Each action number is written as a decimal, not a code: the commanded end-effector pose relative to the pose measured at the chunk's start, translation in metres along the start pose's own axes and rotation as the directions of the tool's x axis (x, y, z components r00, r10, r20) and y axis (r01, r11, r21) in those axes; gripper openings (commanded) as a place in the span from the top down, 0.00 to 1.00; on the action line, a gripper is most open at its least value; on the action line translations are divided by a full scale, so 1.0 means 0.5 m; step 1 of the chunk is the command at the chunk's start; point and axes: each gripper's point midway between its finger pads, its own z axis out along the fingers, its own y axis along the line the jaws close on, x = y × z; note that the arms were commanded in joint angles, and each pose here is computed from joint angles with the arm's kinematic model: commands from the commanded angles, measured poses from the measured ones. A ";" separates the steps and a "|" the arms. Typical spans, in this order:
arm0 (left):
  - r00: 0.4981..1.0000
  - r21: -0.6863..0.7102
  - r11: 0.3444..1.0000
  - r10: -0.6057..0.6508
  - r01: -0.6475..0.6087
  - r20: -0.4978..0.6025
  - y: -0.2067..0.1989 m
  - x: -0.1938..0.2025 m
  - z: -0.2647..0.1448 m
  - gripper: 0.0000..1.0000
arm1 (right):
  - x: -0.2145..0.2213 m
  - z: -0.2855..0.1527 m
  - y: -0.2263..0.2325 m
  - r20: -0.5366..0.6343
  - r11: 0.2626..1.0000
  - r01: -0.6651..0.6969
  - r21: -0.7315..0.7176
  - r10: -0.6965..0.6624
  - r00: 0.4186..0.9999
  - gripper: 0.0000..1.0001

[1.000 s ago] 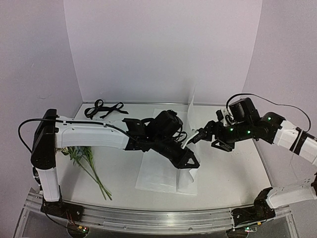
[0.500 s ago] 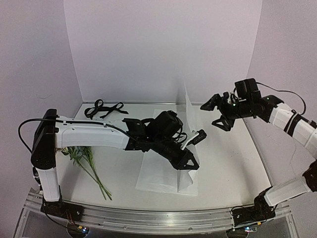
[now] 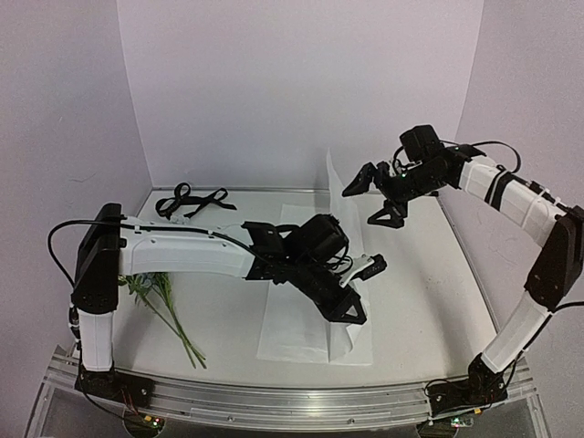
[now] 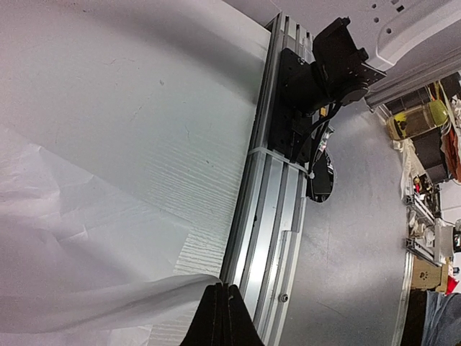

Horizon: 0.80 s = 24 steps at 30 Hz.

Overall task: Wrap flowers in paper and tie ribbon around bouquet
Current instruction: Pass from the left arm to the right

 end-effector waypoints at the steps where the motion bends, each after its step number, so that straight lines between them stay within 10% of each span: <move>1: 0.998 0.029 0.998 0.055 -0.056 0.014 -0.026 -0.027 -0.001 1.00 | 0.061 0.018 0.027 -0.150 0.994 0.109 -0.010 -0.109 0.983 0.02; 18: 0.997 0.029 0.997 0.076 -0.076 -0.006 -0.040 -0.020 0.003 1.00 | 0.236 0.090 -0.014 -0.496 0.945 0.318 0.074 -0.242 0.834 0.09; 24: 0.997 0.014 0.997 0.079 -0.079 0.005 -0.043 -0.017 -0.009 1.00 | 0.262 0.117 -0.051 -0.573 0.930 0.335 0.150 -0.195 0.796 0.39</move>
